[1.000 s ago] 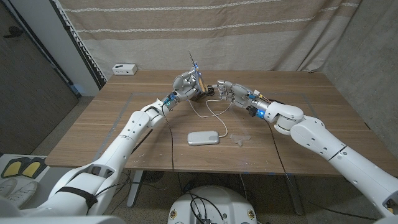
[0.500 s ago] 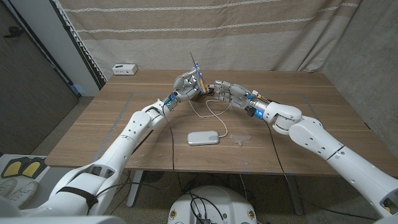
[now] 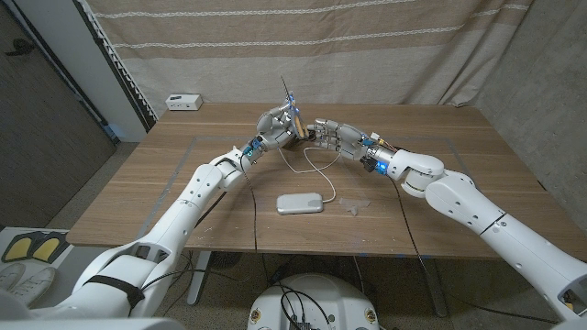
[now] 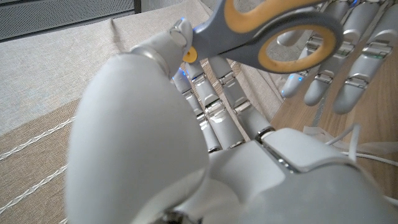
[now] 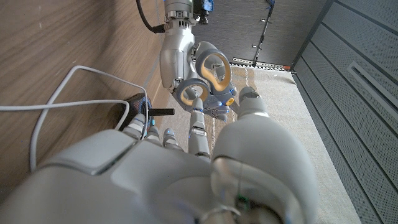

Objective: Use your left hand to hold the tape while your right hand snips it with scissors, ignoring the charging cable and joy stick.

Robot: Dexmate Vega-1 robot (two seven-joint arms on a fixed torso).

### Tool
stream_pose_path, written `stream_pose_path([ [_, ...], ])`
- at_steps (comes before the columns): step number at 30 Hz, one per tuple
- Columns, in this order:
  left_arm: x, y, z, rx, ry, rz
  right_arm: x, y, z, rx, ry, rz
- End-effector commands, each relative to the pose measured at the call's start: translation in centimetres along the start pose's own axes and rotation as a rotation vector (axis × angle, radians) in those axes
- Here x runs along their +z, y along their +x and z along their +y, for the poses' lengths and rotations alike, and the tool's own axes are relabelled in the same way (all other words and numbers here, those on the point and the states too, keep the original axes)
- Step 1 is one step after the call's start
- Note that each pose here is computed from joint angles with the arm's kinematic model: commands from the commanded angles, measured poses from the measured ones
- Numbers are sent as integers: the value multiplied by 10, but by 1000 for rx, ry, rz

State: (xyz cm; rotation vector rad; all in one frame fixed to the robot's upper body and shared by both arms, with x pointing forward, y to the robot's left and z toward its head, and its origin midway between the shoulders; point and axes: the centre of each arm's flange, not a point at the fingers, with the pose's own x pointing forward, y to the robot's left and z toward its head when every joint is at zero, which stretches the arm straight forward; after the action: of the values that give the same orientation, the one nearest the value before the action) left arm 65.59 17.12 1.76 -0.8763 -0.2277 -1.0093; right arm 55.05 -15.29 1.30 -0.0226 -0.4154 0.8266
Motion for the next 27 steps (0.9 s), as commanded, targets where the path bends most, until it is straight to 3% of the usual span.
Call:
stream_pose_path([
  [1,0,2,-2,-11,1,3,-1,3,2,22,-5,15],
  [14,1,2,-4,-19,-1,0,-2,8,5,48,-18,35],
  [27,0,4,-4,-23,3,11,-2,14,5,43,-19,17],
])
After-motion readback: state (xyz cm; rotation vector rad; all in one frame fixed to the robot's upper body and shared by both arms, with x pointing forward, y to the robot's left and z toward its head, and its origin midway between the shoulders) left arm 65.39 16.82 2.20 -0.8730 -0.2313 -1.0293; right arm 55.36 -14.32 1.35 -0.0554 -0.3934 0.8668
